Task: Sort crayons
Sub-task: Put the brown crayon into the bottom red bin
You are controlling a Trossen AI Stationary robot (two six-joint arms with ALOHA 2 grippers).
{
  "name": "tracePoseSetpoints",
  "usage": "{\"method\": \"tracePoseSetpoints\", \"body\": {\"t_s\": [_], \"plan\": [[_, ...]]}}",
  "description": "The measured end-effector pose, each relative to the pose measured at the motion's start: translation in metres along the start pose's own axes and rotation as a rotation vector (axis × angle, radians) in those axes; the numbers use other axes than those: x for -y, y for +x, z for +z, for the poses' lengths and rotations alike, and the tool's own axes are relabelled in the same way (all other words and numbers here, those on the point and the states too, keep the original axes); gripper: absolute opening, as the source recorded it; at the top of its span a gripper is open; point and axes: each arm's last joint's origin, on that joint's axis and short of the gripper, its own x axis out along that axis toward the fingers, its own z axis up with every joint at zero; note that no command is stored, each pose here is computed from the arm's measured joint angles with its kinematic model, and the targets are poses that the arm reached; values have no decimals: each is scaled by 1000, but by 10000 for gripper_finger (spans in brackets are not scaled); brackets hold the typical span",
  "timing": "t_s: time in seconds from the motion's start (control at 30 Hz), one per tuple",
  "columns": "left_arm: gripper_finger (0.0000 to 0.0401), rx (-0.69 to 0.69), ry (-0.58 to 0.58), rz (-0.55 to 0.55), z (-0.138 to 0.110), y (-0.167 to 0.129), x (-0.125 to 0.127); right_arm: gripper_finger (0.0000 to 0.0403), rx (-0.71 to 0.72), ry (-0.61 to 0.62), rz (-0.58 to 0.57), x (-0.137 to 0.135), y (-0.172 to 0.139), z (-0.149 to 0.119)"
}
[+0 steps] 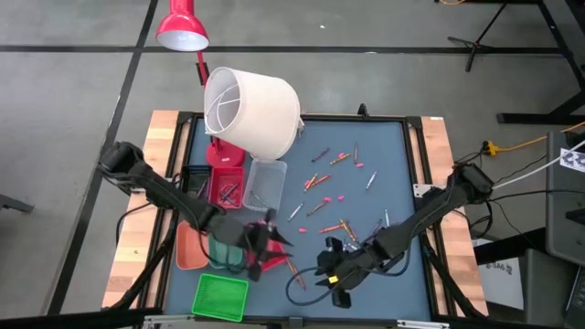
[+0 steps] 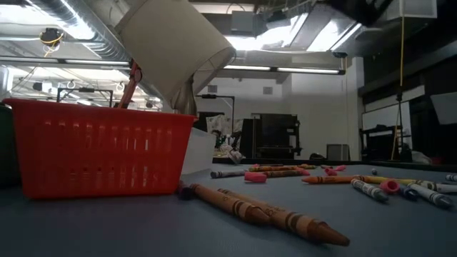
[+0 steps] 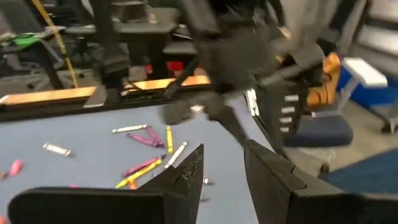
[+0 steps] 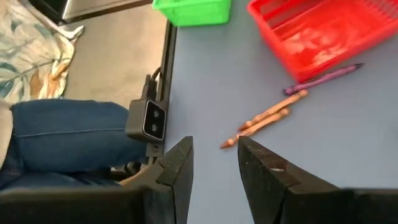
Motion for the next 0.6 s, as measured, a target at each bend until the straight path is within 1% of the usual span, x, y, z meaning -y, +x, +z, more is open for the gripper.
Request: {"method": "tracePoseSetpoints", "body": {"t_s": [0.13,0.2,0.33,0.47,0.6], "plan": [[100,-86,61,-40,14,28,11,124,20,-19,-55,-3,-28,0],[100,-132,75,-46,18,40,15,124,27,-38,-99,-4,-43,-3],[100,-224,93,-97,27,64,23,124,60,-77,-176,-8,-70,-9],[100,-334,115,-120,32,84,28,124,80,-111,-224,-11,-86,-14],[100,-455,137,-155,29,104,33,124,82,-129,-259,-10,-92,-17]]}}
